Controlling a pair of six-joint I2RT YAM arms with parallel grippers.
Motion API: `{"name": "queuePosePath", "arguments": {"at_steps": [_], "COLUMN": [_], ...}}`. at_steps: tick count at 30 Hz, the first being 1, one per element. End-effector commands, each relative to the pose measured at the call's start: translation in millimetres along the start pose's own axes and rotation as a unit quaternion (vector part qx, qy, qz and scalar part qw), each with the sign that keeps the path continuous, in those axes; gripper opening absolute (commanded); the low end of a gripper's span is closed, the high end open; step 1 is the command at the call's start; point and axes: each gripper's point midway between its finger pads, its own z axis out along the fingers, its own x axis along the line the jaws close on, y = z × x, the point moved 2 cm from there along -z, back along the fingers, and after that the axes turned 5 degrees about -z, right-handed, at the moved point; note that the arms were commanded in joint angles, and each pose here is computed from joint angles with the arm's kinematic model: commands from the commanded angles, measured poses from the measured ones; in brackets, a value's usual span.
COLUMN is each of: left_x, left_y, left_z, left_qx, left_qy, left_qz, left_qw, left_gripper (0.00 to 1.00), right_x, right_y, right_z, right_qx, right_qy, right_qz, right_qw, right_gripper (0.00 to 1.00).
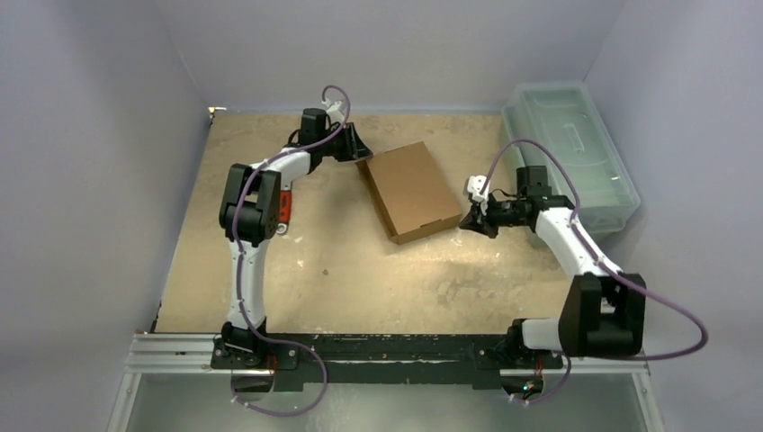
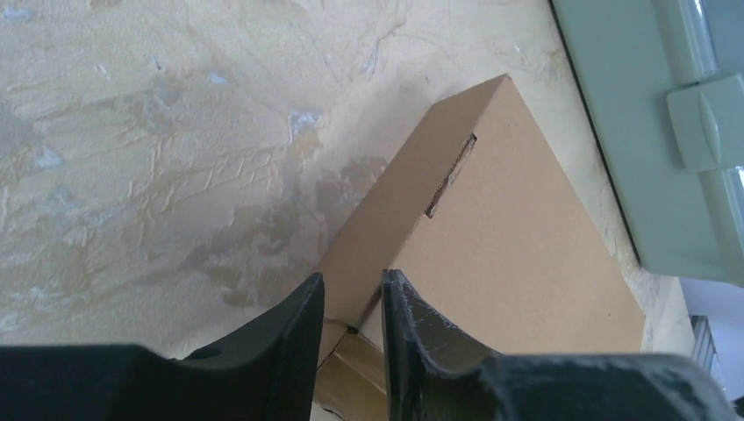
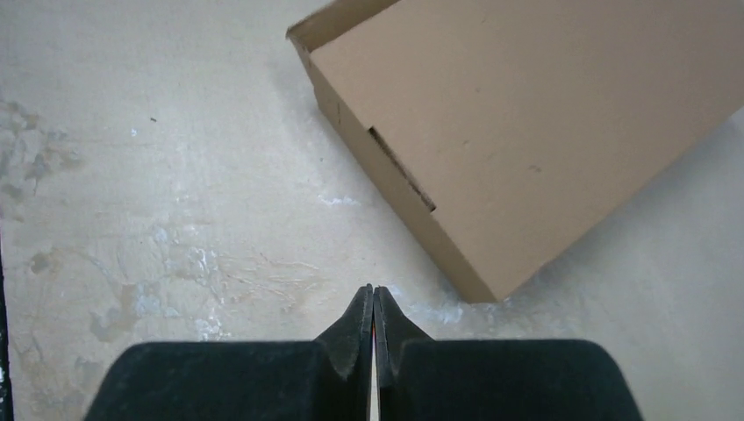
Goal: Fold the paper box
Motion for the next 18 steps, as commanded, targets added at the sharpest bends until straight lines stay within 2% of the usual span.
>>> {"name": "queuePosePath", "arguments": {"at_steps": [1,4,9,18], "left_x": [-19.4,-16.4,-6.7,-17.3], "left_y": [19.1,7.4,-13.1,-49.8], "left_z": [14.3,20.9,14.8,-17.4], "left_qx": [-0.025,-0.013,0.002,0.016], "left_qy": [-0.025,-0.027,-0.006,-0.007], "left_qz": [0.017,0.007,-0.006,-0.040], "left_qw": [0.999,1.000,1.000,0.999], "left_gripper": [0.27,0.25,0.19,0.16], "right_x": [-2.7,-5.7,-35.3,-57.8], "right_y": [-18.5,-25.3,-38.1,-43.9], "right_z": [13.2,33.0,53.7,52.0], "right_qx": [0.047,0.088,0.149,0.173], "right_qy": [0.017,0.009,-0.054,-0.118], "right_qz": [-0.005,-0.001,0.035,0.048], "right_qw": [0.999,0.996,0.987,0.977], "right_gripper": [0.00,0.00,0.00,0.00]}}
